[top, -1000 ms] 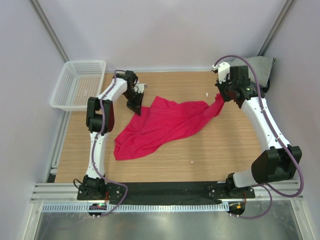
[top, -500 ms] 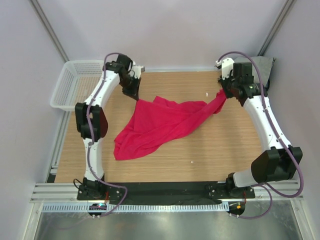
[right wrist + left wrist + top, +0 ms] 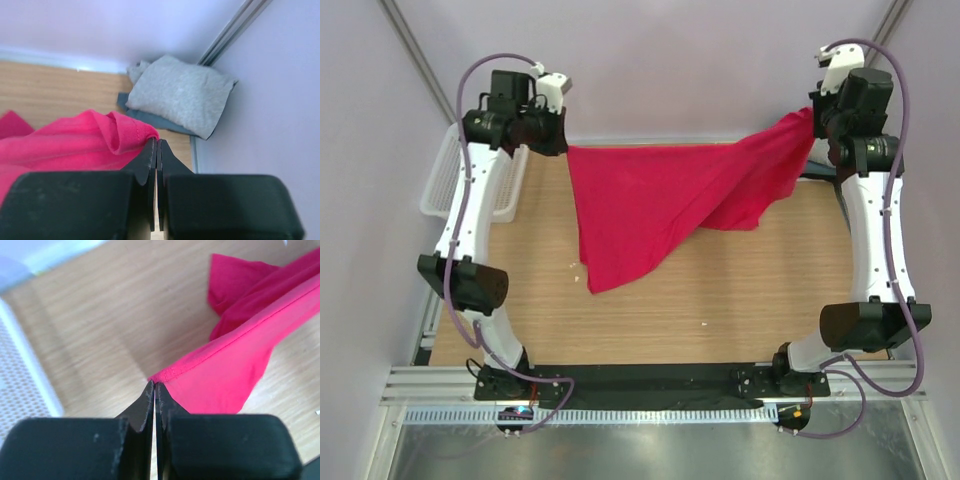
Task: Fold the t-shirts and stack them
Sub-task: Flatten the tshirt out
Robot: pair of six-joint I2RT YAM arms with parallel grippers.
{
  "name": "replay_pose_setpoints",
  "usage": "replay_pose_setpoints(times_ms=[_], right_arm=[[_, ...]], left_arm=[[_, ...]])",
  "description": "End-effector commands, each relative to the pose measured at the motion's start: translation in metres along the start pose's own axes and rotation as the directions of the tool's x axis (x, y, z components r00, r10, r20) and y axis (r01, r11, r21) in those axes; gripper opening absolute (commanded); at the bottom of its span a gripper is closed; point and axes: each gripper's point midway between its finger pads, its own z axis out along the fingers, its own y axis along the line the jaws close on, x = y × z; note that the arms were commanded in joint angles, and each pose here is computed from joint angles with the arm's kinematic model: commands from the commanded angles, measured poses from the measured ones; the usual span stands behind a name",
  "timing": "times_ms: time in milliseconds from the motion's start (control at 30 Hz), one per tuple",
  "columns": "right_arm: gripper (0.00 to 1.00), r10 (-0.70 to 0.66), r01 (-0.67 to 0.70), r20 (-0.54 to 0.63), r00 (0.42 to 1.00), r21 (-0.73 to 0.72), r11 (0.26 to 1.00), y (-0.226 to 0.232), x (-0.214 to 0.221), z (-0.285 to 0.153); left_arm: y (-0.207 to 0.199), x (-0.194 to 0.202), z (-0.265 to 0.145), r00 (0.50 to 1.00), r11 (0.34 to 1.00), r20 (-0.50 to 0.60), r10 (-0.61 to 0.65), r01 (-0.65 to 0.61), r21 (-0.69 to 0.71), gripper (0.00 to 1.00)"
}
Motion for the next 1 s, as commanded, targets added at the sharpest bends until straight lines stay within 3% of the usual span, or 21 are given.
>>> replay_pose_setpoints(times_ms=[0,167,367,400,533,700,833,967], right_arm=[[0.01,0.076,-0.086,0.176,0.982,0.045,0.995,-0.02,-0.06,-0.023],[0.01,0.07,-0.077,0.272,0.96,0.013,0.997,-0.023,-0.089,-0.062],[0.01,0.088,-0.061,0.326,0.941,-0.091,0.994,-0.003,-0.079,-0.117],[0.01,0.084,-0.055,0.381,0.921,-0.085,0.995,-0.006,-0.086,-0.145],[0.01,0.069,-0.036,0.452,0.889,-0.082,0.996,-0.007,-0.089,-0.182],[0.01,0.069,-0.008,0.528,0.846,-0.117,0.993,-0.005,-0.103,-0.235],[0.01,0.041,0.014,0.531,0.846,-0.1,0.995,-0.007,-0.102,-0.246],[0.01,-0.007,0.059,0.489,0.872,-0.091,0.994,-0.002,-0.09,-0.21]], left_arm=[[-0.001,-0.061,-0.072,0.963,0.991,0.246,0.113,-0.093,-0.093,0.0],[-0.018,-0.071,-0.123,0.929,0.99,0.347,0.129,-0.097,-0.106,0.0],[-0.05,-0.068,-0.188,0.874,0.987,0.459,0.16,-0.135,-0.087,0.0],[-0.053,-0.065,-0.193,0.871,0.986,0.463,0.164,-0.138,-0.089,0.0],[-0.056,-0.046,-0.212,0.878,0.986,0.451,0.161,-0.123,-0.114,0.0],[-0.065,-0.038,-0.247,0.847,0.976,0.489,0.211,-0.151,-0.159,0.0],[-0.061,-0.04,-0.248,0.845,0.963,0.468,0.26,-0.191,-0.19,0.0],[-0.041,-0.042,-0.21,0.875,0.956,0.397,0.276,-0.208,-0.207,0.0]])
